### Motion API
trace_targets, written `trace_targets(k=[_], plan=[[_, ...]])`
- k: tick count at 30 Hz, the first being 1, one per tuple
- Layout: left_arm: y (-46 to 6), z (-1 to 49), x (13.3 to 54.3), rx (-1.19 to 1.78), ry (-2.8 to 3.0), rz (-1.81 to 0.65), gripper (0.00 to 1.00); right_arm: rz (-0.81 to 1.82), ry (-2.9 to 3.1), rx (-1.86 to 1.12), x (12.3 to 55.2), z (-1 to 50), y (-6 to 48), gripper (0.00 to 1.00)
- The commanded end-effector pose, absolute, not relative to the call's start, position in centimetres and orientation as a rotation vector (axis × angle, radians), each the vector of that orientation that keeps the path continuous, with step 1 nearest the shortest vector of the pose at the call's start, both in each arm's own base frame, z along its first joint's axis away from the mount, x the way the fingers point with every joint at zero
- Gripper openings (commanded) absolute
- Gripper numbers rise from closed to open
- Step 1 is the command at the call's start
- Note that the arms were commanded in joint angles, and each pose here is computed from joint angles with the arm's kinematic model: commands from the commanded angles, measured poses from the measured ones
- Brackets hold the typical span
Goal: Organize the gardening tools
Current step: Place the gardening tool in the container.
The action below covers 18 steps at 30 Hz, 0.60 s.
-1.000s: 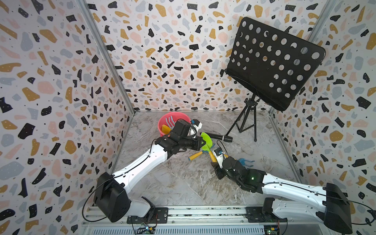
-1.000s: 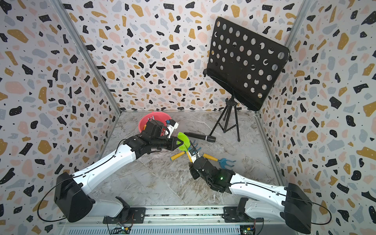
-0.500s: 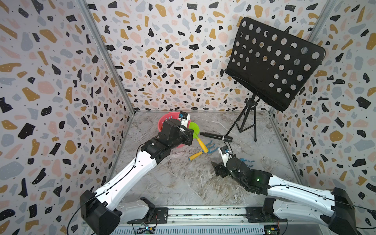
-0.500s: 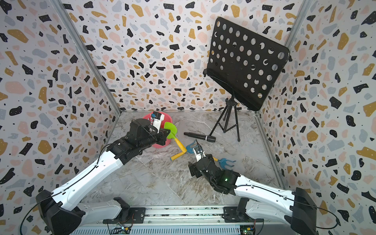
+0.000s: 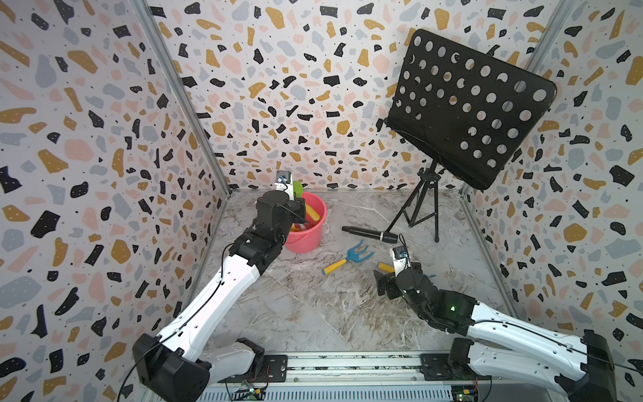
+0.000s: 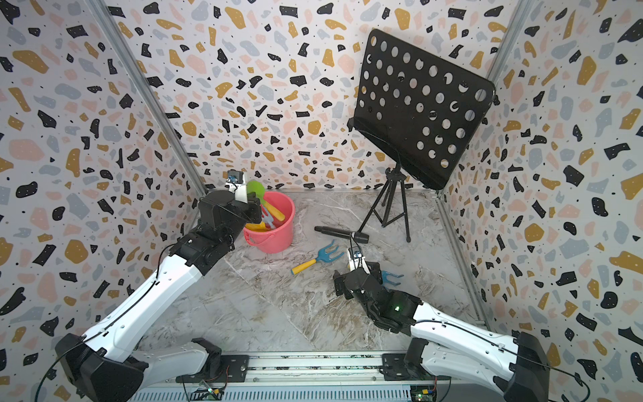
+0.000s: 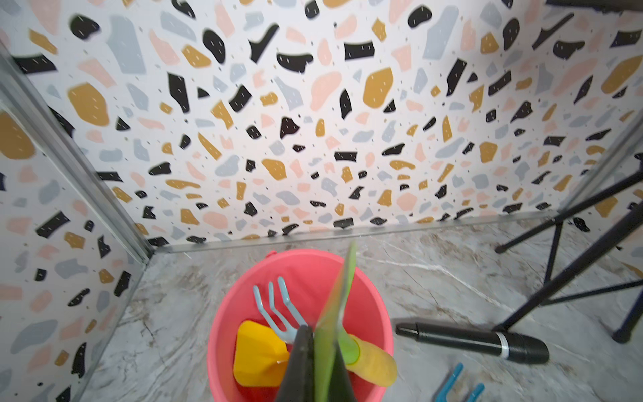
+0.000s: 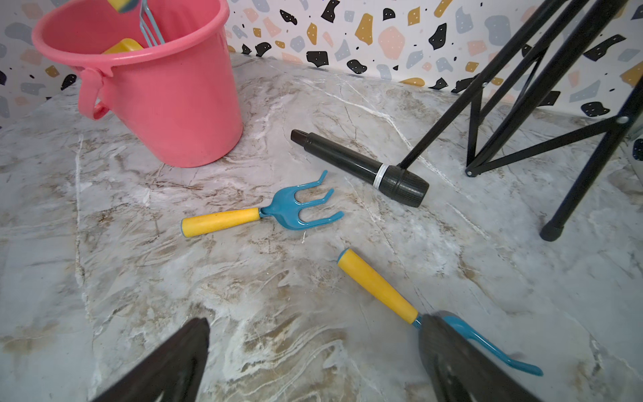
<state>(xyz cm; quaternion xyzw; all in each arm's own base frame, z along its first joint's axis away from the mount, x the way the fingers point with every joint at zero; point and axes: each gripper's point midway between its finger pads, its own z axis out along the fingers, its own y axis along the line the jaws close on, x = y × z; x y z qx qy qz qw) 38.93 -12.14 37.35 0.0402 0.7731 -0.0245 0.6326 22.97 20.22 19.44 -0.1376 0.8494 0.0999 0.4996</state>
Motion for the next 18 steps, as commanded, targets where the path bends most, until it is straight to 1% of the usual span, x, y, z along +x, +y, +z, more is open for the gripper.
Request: trace_targets(k=[1, 8, 18], plan=[[-10.6, 41.9, 40.0, 0.038, 1.61, 0.034, 0.0, 0.194, 2.062, -0.271, 23.1, 19.6, 18.7, 1.0], [-10.6, 41.9, 41.9, 0.069, 1.585, 0.126, 0.0, 0.189, 2.063, -0.246, 23.1, 19.8, 18.1, 1.0], [-11.8, 39.5, 44.1, 0.147, 1.626, 0.166, 0.0, 0.158, 2.06, -0.239, 23.3, 20.3, 17.8, 1.0]])
